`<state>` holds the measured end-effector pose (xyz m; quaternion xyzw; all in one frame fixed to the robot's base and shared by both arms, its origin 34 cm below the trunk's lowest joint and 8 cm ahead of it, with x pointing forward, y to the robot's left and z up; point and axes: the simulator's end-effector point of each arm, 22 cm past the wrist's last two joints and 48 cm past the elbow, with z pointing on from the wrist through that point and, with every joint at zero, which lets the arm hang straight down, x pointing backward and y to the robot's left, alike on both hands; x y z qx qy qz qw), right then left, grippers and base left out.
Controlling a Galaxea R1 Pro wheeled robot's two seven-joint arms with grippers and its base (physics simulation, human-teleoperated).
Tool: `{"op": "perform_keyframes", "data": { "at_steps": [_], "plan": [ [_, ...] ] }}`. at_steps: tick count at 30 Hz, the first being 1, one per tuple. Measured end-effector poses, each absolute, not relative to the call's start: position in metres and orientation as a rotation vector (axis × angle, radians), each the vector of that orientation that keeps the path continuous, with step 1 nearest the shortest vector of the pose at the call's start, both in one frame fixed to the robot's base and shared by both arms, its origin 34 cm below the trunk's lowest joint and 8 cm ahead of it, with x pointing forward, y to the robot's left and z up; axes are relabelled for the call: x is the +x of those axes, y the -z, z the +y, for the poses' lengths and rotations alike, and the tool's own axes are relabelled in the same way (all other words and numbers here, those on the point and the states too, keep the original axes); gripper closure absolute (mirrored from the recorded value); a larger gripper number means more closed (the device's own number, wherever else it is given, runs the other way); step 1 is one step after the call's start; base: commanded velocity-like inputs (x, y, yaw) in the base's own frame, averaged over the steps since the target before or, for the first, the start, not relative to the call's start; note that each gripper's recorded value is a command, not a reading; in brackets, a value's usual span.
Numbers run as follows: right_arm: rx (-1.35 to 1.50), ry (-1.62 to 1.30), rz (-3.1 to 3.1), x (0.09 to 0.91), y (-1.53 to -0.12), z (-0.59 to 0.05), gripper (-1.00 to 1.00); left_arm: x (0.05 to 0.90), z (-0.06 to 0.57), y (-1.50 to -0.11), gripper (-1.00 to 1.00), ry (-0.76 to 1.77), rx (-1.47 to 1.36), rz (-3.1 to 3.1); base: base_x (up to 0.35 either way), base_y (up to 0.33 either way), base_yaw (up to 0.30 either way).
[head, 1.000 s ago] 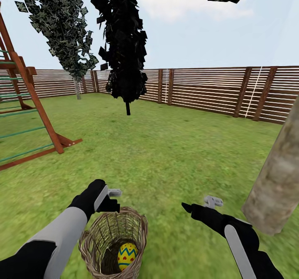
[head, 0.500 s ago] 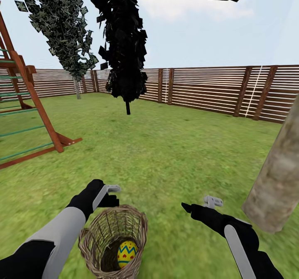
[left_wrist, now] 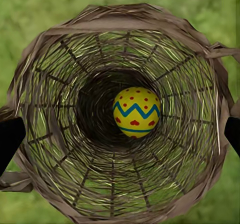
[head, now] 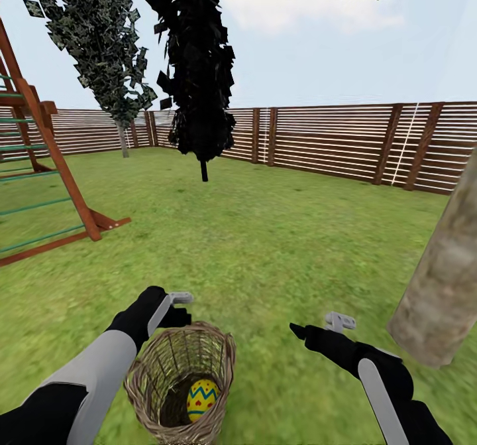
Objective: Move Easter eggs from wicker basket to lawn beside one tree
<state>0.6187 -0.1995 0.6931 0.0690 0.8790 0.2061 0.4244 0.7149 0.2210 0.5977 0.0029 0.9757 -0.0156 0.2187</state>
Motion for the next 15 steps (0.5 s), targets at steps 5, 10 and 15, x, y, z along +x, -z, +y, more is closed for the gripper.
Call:
{"op": "perform_keyframes", "data": {
  "at_steps": [5, 10, 15],
  "plan": [
    [0.171, -0.517, 2.198, 0.617, -0.683, -0.199, -1.0, 0.719, 0.219, -0.59, -1.0, 0.053, 0.01, 2.672, 0.0, 0.0, 0.0],
    [0.153, -0.56, 2.185, 0.614, -0.677, -0.192, -1.0, 0.719, 0.218, -0.58, -1.0, 0.061, 0.013, 2.659, 0.0, 0.0, 0.0],
    [0.14, -0.592, 2.173, 0.615, -0.672, -0.186, -1.0, 0.717, 0.217, -0.57, -1.0, 0.062, 0.016, 2.656, 0.0, 0.0, 0.0]
  ]
}}
